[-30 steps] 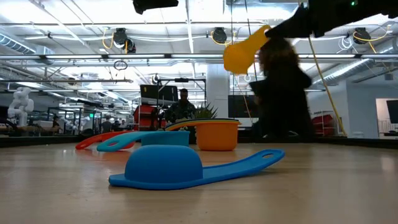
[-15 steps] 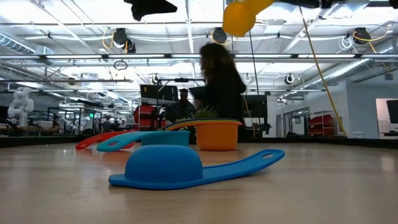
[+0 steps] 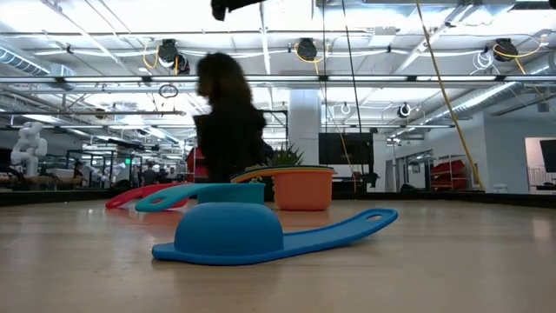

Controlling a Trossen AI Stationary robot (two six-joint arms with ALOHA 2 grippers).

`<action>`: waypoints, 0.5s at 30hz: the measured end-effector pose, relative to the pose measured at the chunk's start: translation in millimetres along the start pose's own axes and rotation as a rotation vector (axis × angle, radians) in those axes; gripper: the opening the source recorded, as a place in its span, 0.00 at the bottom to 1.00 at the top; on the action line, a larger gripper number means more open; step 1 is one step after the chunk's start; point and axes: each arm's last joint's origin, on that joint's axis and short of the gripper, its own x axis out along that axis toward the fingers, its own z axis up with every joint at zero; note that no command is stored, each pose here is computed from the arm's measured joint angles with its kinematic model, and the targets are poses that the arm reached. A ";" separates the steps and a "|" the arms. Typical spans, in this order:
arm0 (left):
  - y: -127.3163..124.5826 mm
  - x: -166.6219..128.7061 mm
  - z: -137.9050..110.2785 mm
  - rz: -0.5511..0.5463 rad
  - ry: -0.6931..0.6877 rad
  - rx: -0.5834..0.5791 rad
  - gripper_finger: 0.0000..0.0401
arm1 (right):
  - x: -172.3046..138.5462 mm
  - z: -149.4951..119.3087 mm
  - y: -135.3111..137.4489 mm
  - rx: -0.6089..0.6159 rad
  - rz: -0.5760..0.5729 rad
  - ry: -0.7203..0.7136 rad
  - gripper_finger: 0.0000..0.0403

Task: Nest measuring cups in basket
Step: Stack the yellow measuring cup on top of the dark blue measuring cup

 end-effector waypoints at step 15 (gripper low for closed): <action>-18.6 34.4 -10.1 -0.072 -0.240 0.063 0.55 | 0.4 7.5 7.8 0.018 0.086 -0.127 0.00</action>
